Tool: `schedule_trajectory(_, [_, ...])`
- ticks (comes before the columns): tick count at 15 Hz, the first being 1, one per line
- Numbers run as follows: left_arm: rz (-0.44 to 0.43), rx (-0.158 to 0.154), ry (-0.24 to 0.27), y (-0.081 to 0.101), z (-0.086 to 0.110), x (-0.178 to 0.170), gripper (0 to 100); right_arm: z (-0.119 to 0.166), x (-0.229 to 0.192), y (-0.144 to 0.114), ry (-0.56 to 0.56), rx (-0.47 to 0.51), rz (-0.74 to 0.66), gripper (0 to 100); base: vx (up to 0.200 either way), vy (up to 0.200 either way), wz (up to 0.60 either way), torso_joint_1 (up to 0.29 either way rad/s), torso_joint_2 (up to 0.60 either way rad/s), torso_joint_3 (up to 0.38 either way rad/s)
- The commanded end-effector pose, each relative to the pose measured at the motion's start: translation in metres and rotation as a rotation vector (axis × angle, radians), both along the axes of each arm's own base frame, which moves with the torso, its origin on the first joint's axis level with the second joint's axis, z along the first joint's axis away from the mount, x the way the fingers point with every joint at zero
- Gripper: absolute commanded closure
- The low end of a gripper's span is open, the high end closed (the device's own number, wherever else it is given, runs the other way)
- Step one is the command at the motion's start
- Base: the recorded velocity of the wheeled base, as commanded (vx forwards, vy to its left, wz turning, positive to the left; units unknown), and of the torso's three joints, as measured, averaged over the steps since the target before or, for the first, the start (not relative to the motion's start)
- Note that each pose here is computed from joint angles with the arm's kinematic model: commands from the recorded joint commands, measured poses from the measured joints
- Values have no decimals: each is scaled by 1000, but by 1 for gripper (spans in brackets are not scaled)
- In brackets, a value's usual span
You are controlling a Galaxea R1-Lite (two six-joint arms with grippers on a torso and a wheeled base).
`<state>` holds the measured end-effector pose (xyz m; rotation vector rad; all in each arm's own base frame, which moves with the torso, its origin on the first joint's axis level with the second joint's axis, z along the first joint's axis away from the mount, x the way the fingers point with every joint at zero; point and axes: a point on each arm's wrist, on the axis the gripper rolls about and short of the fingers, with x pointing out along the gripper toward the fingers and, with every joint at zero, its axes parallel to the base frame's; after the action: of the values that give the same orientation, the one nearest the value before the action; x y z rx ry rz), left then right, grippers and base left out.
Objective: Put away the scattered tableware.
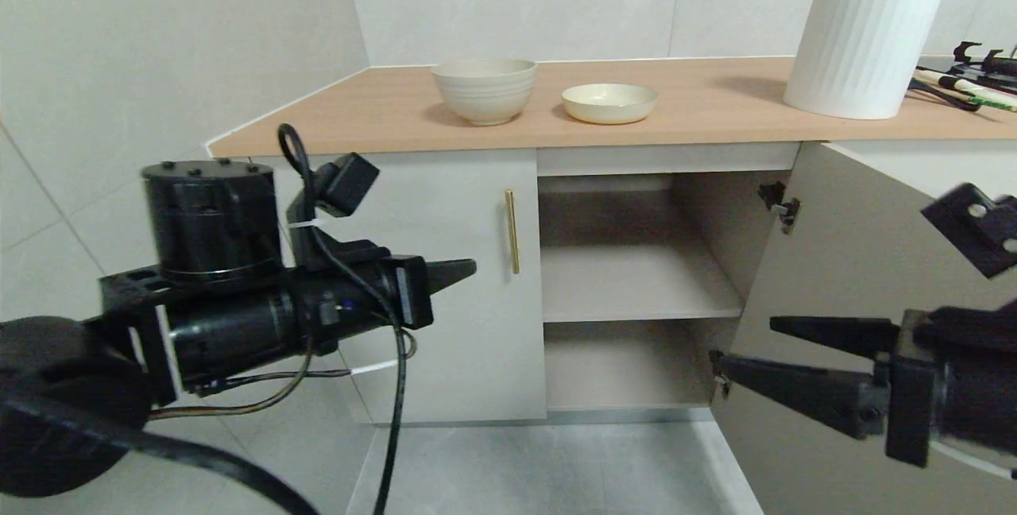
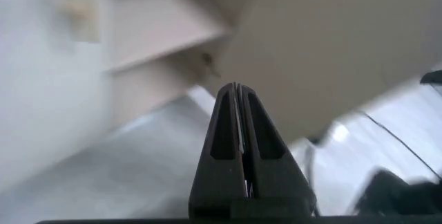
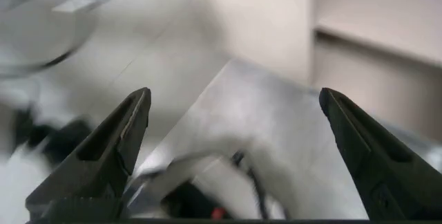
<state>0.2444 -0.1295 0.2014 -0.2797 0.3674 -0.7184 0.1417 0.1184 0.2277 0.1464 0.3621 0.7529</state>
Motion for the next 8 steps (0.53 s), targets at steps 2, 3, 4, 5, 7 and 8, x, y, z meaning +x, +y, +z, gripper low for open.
schedule_trajectory(2, [119,-20,-70,51,31,-48,100,6,51,24,-17,-65,-73,0,0,0,0,0,0,0])
schedule_trajectory(3, [138,-17,-65,57,37,-55,100,14,59,28,-35,-52,-80,0,0,0,0,0,0,0])
schedule_trajectory(4, [153,-15,-59,61,42,-58,0,20,62,30,-40,-49,-91,0,0,0,0,0,0,0])
schedule_trajectory(5, [165,-15,-60,64,44,-60,0,24,64,27,-35,-53,-111,0,0,0,0,0,0,0])
schedule_trajectory(7, [177,-21,-71,67,47,-60,0,21,61,23,-23,-64,-130,0,0,0,0,0,0,0])
schedule_trajectory(8, [181,-25,-81,67,50,-59,0,22,56,19,-22,-72,-151,0,0,0,0,0,0,0])
